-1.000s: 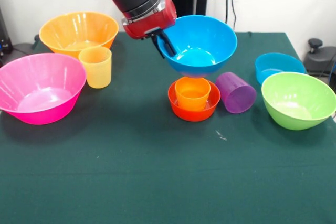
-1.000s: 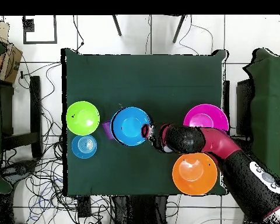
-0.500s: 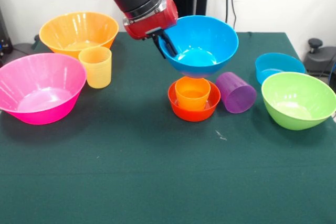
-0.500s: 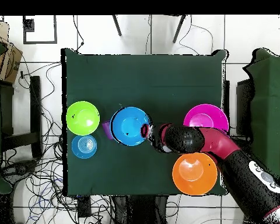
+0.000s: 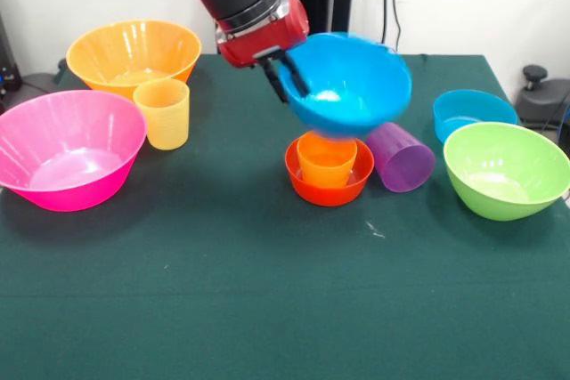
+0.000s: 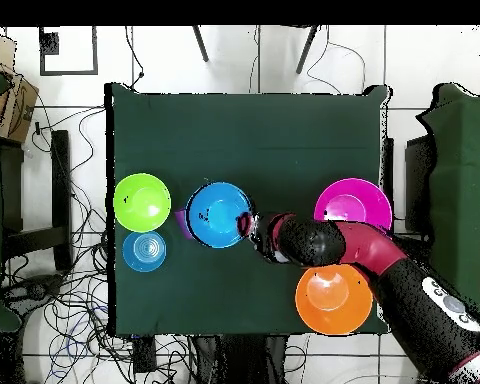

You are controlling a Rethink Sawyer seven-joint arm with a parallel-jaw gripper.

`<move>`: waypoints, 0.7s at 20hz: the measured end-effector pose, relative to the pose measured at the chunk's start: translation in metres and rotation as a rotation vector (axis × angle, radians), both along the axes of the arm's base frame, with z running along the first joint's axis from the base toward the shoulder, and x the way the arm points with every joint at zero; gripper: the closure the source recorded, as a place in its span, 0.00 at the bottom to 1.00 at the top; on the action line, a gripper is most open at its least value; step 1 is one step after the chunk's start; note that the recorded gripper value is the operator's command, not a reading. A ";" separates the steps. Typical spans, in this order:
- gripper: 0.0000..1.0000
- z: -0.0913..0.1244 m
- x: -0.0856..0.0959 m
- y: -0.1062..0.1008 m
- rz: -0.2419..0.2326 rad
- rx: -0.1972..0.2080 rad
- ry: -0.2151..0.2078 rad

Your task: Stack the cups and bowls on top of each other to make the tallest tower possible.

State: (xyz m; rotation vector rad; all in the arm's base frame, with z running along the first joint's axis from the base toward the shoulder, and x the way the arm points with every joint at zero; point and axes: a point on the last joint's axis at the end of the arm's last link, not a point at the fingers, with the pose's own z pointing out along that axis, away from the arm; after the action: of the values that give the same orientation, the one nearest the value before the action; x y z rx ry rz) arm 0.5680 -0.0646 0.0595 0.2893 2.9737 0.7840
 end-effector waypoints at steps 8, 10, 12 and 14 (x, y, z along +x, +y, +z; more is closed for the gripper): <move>0.00 0.000 -0.003 0.013 0.024 0.000 0.005; 0.00 0.000 -0.003 0.019 0.036 -0.001 0.007; 0.00 0.000 -0.004 0.022 0.041 -0.001 0.009; 0.00 0.000 -0.006 0.025 0.048 -0.002 0.011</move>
State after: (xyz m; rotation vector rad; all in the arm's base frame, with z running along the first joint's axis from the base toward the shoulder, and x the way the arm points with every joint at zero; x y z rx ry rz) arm 0.5625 -0.0400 0.0593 0.2241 3.0016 0.7865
